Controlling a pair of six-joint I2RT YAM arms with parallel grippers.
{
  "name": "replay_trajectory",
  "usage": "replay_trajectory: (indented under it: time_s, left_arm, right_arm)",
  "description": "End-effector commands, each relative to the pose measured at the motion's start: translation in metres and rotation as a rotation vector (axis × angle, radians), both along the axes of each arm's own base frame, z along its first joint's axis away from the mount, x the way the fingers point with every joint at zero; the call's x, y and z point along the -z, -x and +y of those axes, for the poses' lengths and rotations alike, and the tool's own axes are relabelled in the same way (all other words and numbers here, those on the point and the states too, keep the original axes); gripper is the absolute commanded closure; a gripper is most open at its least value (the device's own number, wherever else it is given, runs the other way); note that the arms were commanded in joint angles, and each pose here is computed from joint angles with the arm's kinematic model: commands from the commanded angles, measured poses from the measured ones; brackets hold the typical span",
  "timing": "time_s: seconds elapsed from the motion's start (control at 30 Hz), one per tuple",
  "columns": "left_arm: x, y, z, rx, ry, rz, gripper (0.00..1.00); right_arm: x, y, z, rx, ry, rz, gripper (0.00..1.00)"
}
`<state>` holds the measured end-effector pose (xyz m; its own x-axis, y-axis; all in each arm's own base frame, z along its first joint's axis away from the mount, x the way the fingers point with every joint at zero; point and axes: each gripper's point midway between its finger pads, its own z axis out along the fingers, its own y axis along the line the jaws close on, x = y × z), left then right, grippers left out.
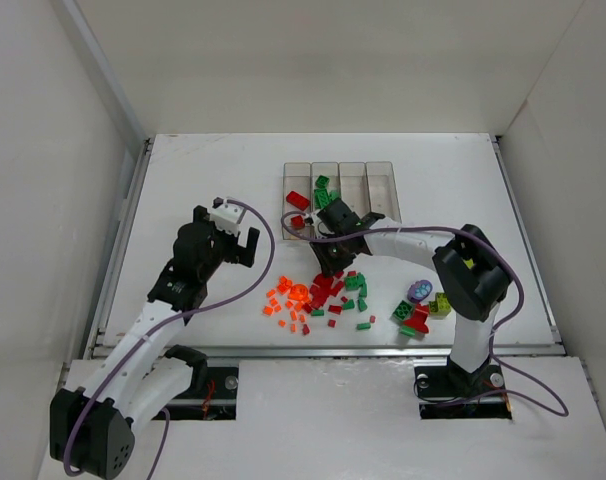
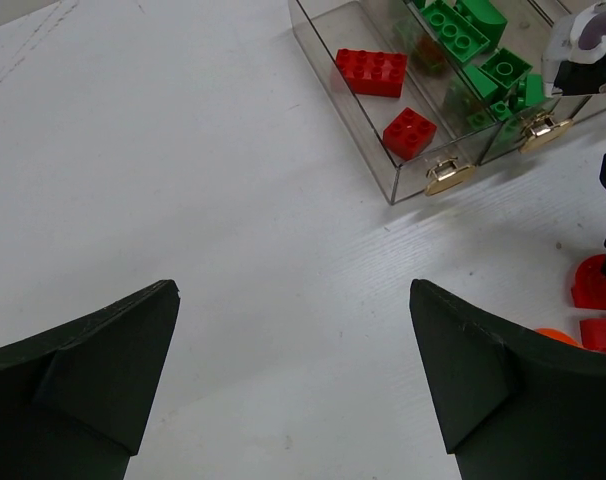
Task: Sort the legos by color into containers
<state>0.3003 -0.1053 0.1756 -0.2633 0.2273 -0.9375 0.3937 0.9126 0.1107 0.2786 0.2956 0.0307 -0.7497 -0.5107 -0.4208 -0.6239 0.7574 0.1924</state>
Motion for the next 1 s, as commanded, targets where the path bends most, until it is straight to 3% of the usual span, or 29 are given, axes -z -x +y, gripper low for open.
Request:
replay_trajectory:
  time_s: [0.0,0.23,0.47,0.97]
  left_arm:
    - [-0.011,0.0,-0.002,0.006,0.027,-0.044,0.0]
    - [-0.016,-0.001,-0.002,0.006,0.033,-0.062,0.0]
    - [-0.011,0.0,-0.001,0.006,0.03,-0.053,0.0]
    - [-0.012,0.002,-0.001,0.006,0.03,-0.053,0.0]
  right_arm:
    - [0.002,0.0,0.01,-0.016,-0.028,-0.004,0.69]
    - [0.007,0.008,0.004,-0.028,-0.019,0.012,0.75]
    - [0.008,0.012,0.003,-0.033,-0.026,0.019,0.99]
    - [-0.028,-0.004,0.001,0.041,-0.053,-0.09,1.0]
